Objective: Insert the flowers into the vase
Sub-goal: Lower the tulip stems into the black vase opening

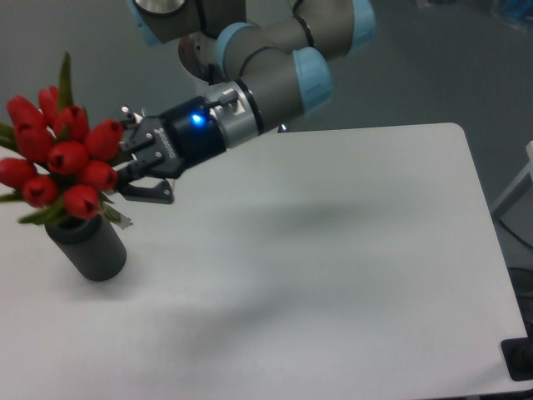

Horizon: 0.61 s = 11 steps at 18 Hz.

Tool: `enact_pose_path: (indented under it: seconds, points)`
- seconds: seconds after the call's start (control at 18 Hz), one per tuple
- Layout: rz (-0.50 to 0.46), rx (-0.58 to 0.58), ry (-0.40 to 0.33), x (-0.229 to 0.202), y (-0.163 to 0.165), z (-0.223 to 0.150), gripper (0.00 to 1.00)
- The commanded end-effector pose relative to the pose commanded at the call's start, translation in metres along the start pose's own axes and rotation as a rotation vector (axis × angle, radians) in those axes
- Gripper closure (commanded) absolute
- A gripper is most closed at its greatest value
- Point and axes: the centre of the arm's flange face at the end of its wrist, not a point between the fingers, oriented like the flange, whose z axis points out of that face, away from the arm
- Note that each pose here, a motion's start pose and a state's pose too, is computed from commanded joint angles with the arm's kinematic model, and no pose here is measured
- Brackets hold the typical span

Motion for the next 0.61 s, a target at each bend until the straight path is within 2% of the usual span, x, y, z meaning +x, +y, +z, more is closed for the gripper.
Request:
enact_pose_path:
  seconds: [0.28,0.61]
  points:
    - [-0.002,0.038,0.081,0.024,0.024,0.028,0.84]
    - [0.024,0.039,0.123,0.044,0.035,0.047,0.84]
